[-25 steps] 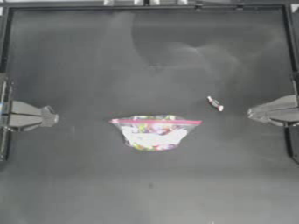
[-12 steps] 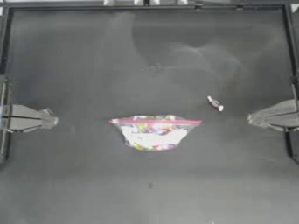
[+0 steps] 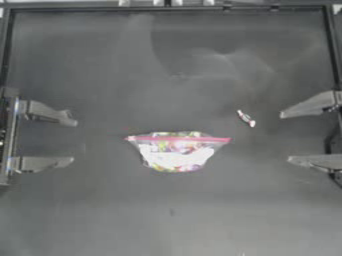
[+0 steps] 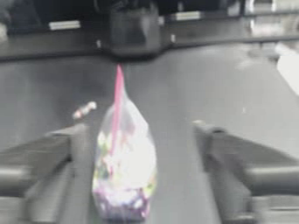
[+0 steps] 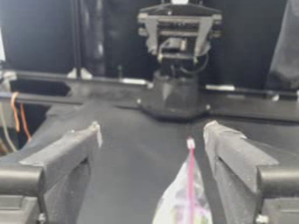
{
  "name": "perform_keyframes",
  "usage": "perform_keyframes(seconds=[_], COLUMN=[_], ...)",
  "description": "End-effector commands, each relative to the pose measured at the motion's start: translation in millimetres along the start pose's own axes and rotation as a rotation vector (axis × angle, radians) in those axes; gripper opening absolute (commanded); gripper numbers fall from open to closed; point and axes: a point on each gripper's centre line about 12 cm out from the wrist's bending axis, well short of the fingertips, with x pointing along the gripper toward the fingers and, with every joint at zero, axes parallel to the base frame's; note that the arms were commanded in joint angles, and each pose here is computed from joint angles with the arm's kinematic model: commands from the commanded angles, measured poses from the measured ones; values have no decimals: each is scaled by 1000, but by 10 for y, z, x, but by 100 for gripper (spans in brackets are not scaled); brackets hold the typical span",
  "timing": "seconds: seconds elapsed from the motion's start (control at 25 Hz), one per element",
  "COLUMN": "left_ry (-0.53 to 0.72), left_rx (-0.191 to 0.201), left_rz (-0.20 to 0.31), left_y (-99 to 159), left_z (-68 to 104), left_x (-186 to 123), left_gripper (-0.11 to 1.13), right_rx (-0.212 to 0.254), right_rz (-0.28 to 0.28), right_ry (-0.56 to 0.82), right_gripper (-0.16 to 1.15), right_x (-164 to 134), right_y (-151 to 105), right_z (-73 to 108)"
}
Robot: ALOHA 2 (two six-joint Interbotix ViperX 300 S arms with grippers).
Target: Put candy in bag
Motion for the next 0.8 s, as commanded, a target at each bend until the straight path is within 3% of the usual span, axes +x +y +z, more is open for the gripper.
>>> perform_keyframes(seconds=[0.04, 0.36, 0.8], left_ry=[5, 90, 131], left_rx=[-4, -18, -27], left_rz=[11, 51, 94], left_y=[27, 117, 209], left_z=[52, -71, -162], left_x=[31, 90, 77], left_gripper=[94, 94, 94], right_rx=[21, 44, 49], right_rz=[-9, -43, -71], right_ry=[41, 262, 549], right_gripper=[98, 98, 98], right_x=[57, 320, 959], right_y=[-20, -101, -213], right_z=[181, 321, 416])
